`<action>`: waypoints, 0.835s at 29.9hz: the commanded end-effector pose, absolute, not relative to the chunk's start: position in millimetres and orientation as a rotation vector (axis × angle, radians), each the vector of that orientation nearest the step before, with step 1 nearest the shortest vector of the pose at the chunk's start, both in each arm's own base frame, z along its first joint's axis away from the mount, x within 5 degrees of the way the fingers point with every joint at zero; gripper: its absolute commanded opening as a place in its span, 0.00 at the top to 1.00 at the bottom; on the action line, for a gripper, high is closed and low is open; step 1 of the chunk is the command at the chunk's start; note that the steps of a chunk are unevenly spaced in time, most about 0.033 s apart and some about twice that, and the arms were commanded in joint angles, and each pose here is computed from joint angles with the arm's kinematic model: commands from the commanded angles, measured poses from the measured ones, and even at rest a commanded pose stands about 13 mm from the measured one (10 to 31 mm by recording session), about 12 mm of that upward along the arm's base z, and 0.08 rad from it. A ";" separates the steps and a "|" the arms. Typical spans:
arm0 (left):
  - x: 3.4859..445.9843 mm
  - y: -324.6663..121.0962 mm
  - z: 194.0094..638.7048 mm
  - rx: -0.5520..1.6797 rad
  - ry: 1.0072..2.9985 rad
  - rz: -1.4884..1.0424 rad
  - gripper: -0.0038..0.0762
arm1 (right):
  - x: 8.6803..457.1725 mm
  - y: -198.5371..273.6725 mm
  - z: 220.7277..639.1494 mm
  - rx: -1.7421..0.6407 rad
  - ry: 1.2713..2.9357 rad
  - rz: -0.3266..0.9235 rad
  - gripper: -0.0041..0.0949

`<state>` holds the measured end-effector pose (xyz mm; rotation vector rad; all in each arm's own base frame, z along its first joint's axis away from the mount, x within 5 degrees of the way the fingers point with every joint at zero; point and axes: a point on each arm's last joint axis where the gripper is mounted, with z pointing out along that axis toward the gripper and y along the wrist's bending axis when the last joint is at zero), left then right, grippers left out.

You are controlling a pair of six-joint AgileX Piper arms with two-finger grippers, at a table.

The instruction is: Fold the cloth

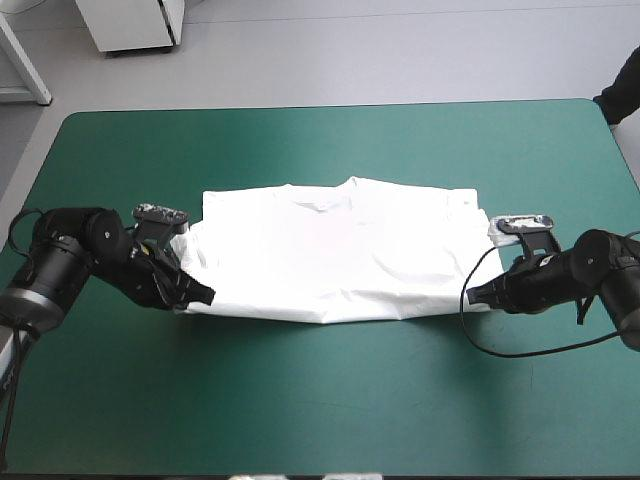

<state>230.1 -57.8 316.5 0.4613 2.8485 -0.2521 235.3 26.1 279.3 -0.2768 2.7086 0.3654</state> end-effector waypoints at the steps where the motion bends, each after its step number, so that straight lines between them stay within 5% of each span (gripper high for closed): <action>1: 213.6 -56.5 308.7 0.455 2.844 -0.273 0.96 | 226.1 26.5 277.8 -0.278 2.704 0.371 0.97; 11: 206.8 -53.2 279.8 0.460 2.885 -0.241 0.96 | 210.1 24.6 257.2 -0.316 2.825 0.361 0.96; 15: 201.4 -52.4 279.2 0.467 2.941 -0.245 0.94 | 207.5 25.1 256.7 -0.335 2.850 0.374 0.78; 20: 188.6 -50.3 288.5 0.476 2.945 -0.249 0.71 | 203.9 25.2 259.6 -0.341 2.856 0.378 0.41; 25: 173.0 -46.5 323.0 0.413 2.820 -0.239 0.50 | 203.1 25.5 289.9 -0.305 2.758 0.361 0.37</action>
